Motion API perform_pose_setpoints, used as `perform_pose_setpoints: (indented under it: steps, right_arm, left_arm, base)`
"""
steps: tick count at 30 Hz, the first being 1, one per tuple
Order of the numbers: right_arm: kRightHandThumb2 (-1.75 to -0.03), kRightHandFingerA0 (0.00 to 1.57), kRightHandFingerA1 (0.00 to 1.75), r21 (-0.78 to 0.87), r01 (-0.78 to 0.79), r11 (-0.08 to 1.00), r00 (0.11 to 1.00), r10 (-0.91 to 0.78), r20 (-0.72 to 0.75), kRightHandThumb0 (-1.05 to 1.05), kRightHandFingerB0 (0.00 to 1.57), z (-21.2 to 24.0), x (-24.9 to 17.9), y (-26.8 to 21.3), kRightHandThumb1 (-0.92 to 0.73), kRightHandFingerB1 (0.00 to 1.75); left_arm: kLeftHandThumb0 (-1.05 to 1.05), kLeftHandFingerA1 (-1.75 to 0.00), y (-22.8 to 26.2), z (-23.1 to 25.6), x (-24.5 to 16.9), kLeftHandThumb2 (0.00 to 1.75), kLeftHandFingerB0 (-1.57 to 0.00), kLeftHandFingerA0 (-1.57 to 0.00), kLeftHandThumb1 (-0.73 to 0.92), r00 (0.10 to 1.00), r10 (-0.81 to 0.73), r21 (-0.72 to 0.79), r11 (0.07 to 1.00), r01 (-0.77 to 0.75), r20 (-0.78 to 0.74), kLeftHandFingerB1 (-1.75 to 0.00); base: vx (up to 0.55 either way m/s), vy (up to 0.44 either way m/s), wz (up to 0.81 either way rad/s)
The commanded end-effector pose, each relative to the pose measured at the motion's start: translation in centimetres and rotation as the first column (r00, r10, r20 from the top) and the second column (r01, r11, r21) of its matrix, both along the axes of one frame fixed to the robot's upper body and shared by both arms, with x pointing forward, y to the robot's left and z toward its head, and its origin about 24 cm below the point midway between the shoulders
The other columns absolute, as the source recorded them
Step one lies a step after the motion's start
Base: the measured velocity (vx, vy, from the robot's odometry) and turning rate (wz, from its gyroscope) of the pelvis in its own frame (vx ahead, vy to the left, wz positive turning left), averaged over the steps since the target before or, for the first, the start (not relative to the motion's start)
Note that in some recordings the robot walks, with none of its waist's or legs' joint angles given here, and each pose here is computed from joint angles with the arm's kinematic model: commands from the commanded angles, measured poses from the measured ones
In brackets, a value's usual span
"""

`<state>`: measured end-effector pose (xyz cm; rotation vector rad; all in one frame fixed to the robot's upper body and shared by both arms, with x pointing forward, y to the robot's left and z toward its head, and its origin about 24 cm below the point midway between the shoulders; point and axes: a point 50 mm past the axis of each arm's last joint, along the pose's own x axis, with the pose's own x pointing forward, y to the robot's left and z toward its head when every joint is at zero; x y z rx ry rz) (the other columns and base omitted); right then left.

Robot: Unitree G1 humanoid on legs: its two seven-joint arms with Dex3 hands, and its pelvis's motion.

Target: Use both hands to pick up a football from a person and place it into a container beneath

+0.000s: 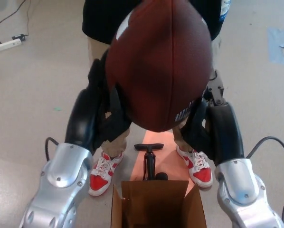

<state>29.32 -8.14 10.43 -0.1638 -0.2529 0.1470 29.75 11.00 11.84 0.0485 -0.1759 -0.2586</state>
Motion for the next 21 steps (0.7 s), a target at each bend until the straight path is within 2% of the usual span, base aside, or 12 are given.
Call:
perform_pose_setpoints:
  steps: [1,2,3,4,5,9,10,14,15,19,20,21]
  right_arm:
    - [-1.12,0.0,0.01,-0.059,-0.079,0.995,0.997,0.077,-0.029,-0.79,0.0,-0.8,0.8,0.9,-0.88,0.05]
    - [-1.11,0.0,0.02,-0.067,-0.075,0.995,0.996,0.072,-0.047,-0.78,0.0,-1.3,0.9,0.7,-0.88,0.06]
    - [-1.1,0.0,0.03,-0.073,-0.073,0.995,0.996,0.069,-0.055,-0.74,0.0,-1.7,1.0,0.6,-0.88,0.08]
    - [-1.1,0.0,0.03,-0.076,-0.072,0.995,0.996,0.067,-0.06,-0.74,0.0,-2.0,1.1,0.5,-0.88,0.08]
    - [-1.09,0.0,0.02,-0.079,-0.069,0.995,0.995,0.063,-0.074,-0.75,0.0,-2.5,1.1,0.4,-0.87,0.07]
    - [-1.1,0.0,0.01,-0.086,-0.067,0.994,0.988,0.054,-0.147,-0.78,0.0,-4.3,1.3,0.0,-0.87,0.05]
    - [-1.1,0.0,0.01,-0.084,-0.068,0.994,0.986,0.054,-0.155,-0.77,0.0,-4.7,1.3,0.0,-0.87,0.05]
    - [-1.11,0.0,0.01,-0.089,-0.065,0.994,0.978,0.046,-0.206,-0.77,0.0,-6.1,1.4,-0.3,-0.88,0.07]
    - [-1.1,0.0,0.01,-0.09,-0.063,0.994,0.97,0.04,-0.238,-0.76,0.0,-6.8,1.4,-0.4,-0.88,0.08]
    - [-1.11,0.0,0.04,-0.101,-0.062,0.993,0.964,0.033,-0.264,-0.74,0.0,-7.8,1.5,-0.6,-0.88,0.09]
    - [-1.0,0.0,0.04,-0.099,-0.059,0.993,0.958,0.028,-0.287,-0.69,0.0,-8.5,1.5,-0.6,-0.84,0.1]
    - [-1.2,0.0,0.14,-0.095,-0.051,0.994,0.951,0.02,-0.307,-0.76,0.0,-8.9,1.6,-0.7,-0.92,0.14]
  left_arm:
    - [-0.75,-0.14,-1.5,-1.4,0.8,1.0,-0.01,-0.02,0.75,0.992,-0.123,-0.047,0.992,0.121,-0.042,-0.19]
    - [-0.71,-0.16,-1.4,-1.8,1.0,0.71,0.0,0.0,0.92,0.991,-0.121,-0.04,0.992,0.119,-0.052,-0.21]
    - [-0.74,-0.19,-1.4,-2.3,1.1,1.12,-0.02,0.0,0.79,0.991,-0.119,-0.027,0.993,0.117,-0.065,-0.21]
    - [-0.74,-0.19,-1.3,-2.6,1.1,1.12,-0.02,0.0,0.79,0.99,-0.117,-0.018,0.993,0.116,-0.074,-0.21]
    - [-0.7,-0.14,-1.2,-3.1,1.3,0.74,0.0,0.0,0.92,0.989,-0.117,-0.011,0.993,0.117,-0.087,-0.21]
    - [-0.68,-0.12,-1.0,-5.1,1.5,0.74,0.0,0.0,0.92,0.982,-0.118,-0.016,0.993,0.117,-0.146,-0.21]
    - [-0.7,-0.11,-0.9,-5.4,1.6,0.95,0.0,0.0,0.76,0.981,-0.119,-0.015,0.993,0.118,-0.154,-0.19]
    - [-0.74,-0.09,-0.8,-6.9,1.7,0.99,0.0,0.0,0.79,0.971,-0.113,-0.027,0.994,0.11,-0.21,-0.16]
    - [-0.74,-0.15,-0.7,-7.8,1.6,1.11,0.0,0.0,0.81,0.957,-0.12,-0.073,0.992,0.104,-0.265,-0.17]
    - [-0.75,-0.13,-0.4,-9.0,1.8,1.1,0.0,0.0,0.83,0.944,-0.125,-0.104,0.99,0.097,-0.306,-0.15]
    - [-0.77,-0.1,0.1,-9.6,1.8,1.11,0.0,0.0,0.86,0.94,-0.124,-0.095,0.991,0.098,-0.318,-0.12]
    - [-0.8,-0.09,0.5,-10.0,1.8,1.12,0.0,0.0,0.86,0.936,-0.123,-0.086,0.991,0.1,-0.331,-0.1]
  base:
    - [0.0,0.0,0.0]
    - [0.0,0.0,0.0]
    - [0.0,0.0,0.0]
    - [0.0,0.0,0.0]
    - [0.0,0.0,0.0]
    - [0.0,0.0,0.0]
    - [0.0,0.0,0.0]
    - [0.0,0.0,0.0]
    - [0.0,0.0,0.0]
    - [0.0,0.0,0.0]
    - [0.0,0.0,0.0]
    - [0.0,0.0,0.0]
